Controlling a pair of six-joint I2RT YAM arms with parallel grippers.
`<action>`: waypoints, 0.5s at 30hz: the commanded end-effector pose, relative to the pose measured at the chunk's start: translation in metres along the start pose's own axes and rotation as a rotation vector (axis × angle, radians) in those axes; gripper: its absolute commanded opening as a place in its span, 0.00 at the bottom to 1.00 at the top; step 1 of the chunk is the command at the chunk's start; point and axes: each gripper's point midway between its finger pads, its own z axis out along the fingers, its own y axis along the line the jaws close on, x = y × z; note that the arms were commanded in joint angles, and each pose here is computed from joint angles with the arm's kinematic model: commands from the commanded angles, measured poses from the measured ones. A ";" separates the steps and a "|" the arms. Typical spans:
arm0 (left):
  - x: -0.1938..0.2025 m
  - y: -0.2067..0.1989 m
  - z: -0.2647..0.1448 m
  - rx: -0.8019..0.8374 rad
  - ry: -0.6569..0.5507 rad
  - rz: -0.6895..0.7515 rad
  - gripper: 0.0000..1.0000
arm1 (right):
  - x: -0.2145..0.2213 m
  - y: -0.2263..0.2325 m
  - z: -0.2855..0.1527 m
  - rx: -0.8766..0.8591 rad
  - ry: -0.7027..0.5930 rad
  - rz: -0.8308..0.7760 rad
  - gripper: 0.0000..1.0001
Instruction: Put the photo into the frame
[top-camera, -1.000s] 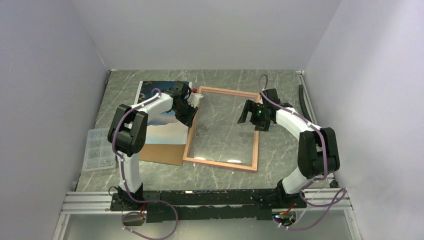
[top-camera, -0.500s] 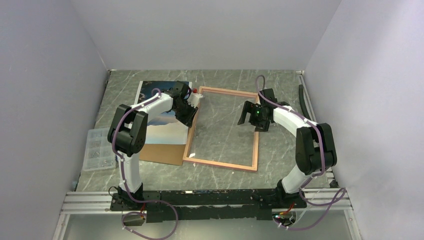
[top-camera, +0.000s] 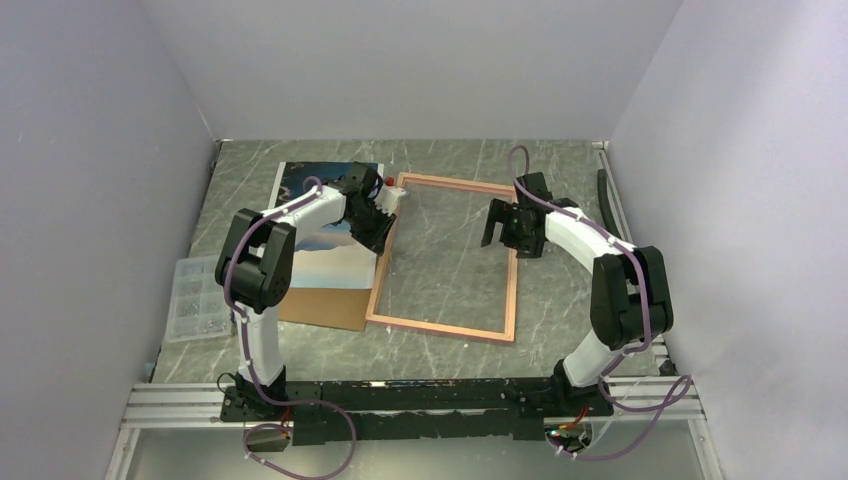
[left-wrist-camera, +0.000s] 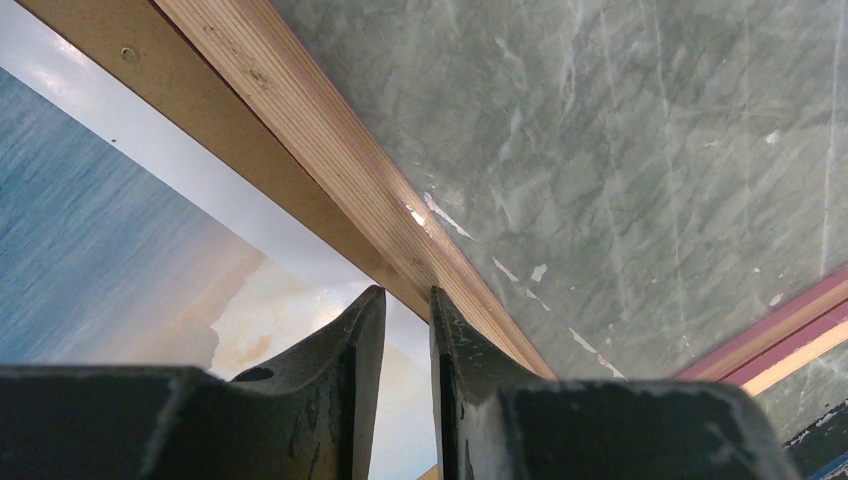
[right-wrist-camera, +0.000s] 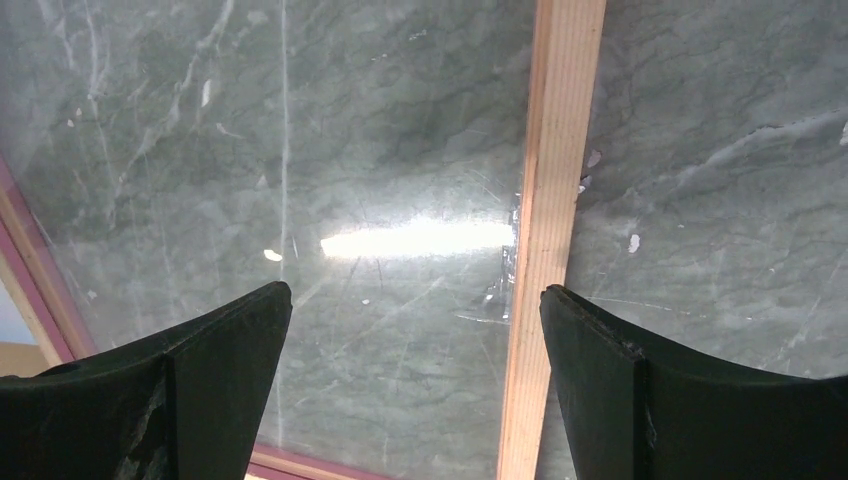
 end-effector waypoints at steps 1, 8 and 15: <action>-0.001 0.005 0.003 -0.020 -0.006 0.001 0.28 | -0.024 0.003 -0.016 0.014 -0.083 -0.005 1.00; -0.015 0.013 -0.021 0.003 -0.046 -0.043 0.29 | -0.038 -0.004 -0.031 -0.003 -0.137 0.052 1.00; -0.012 0.036 -0.033 -0.050 -0.065 -0.040 0.30 | -0.041 -0.012 -0.032 -0.002 -0.151 0.100 1.00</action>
